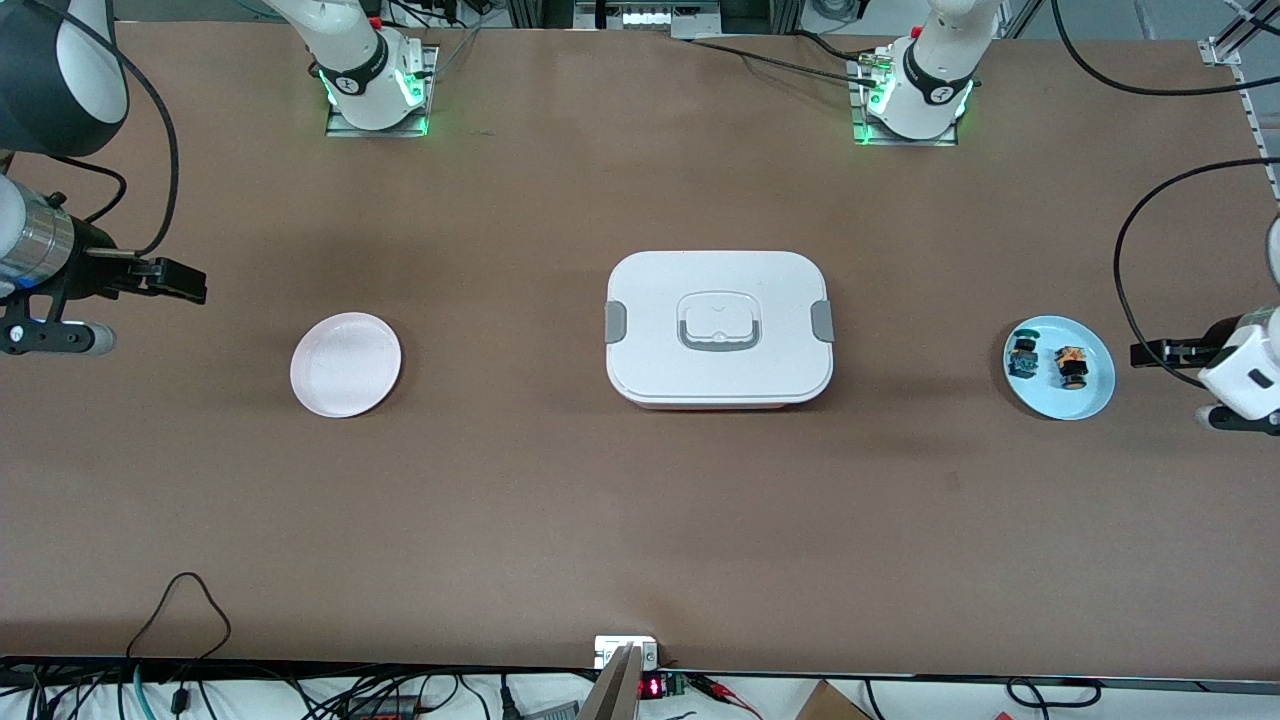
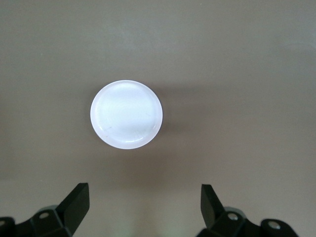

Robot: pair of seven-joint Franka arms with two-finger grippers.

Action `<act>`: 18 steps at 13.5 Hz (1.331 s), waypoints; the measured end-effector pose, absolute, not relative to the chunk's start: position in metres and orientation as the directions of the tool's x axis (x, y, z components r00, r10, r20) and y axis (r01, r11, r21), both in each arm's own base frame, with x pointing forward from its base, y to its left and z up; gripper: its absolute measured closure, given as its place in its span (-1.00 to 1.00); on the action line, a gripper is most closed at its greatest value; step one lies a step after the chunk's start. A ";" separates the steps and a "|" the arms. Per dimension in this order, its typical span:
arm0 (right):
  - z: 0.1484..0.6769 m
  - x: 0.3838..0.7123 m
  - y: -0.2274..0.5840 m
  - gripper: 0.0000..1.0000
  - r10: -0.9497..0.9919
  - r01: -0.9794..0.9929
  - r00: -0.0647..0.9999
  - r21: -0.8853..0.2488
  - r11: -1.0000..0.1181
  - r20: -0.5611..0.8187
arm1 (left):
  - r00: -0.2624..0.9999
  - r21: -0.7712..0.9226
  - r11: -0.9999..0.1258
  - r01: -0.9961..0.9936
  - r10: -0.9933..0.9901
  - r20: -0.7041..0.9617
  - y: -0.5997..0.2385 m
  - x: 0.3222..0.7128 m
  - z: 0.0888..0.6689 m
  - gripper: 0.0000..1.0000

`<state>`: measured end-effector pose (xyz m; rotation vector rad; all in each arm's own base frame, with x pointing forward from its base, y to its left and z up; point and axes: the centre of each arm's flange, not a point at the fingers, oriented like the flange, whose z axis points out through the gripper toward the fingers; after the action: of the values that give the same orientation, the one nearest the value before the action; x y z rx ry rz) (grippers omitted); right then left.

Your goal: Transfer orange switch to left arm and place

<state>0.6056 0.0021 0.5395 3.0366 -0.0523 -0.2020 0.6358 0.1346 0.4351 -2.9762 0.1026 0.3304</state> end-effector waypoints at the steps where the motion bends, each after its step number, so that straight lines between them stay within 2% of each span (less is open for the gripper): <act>1: 0.537 0.603 0.000 -1.00 -0.043 -0.032 0.992 0.093 -0.995 -0.119 | 0.975 -0.129 -0.986 -0.103 -0.074 -0.211 0.120 0.640 0.453 -1.00; 5: 0.540 0.595 -0.001 -1.00 -0.050 -0.043 0.993 0.063 -0.997 -0.108 | 0.976 -0.085 -0.982 -0.171 -0.157 -0.150 0.053 0.641 0.508 -1.00; 10: 0.540 0.595 -0.004 -1.00 -0.015 -0.009 0.994 0.058 -0.998 -0.109 | 0.991 -0.008 -0.997 -0.079 -0.077 -0.107 0.036 0.607 0.575 -1.00; 18: 0.558 0.594 -0.003 -1.00 -0.010 -0.006 0.997 0.057 -0.998 -0.072 | 0.993 0.065 -0.998 0.006 -0.002 -0.118 0.050 0.579 0.579 -1.00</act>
<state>0.5941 -0.0035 0.5575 3.0830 -0.0129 -0.1118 0.5787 0.0501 0.5791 -3.2011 -0.0033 0.1895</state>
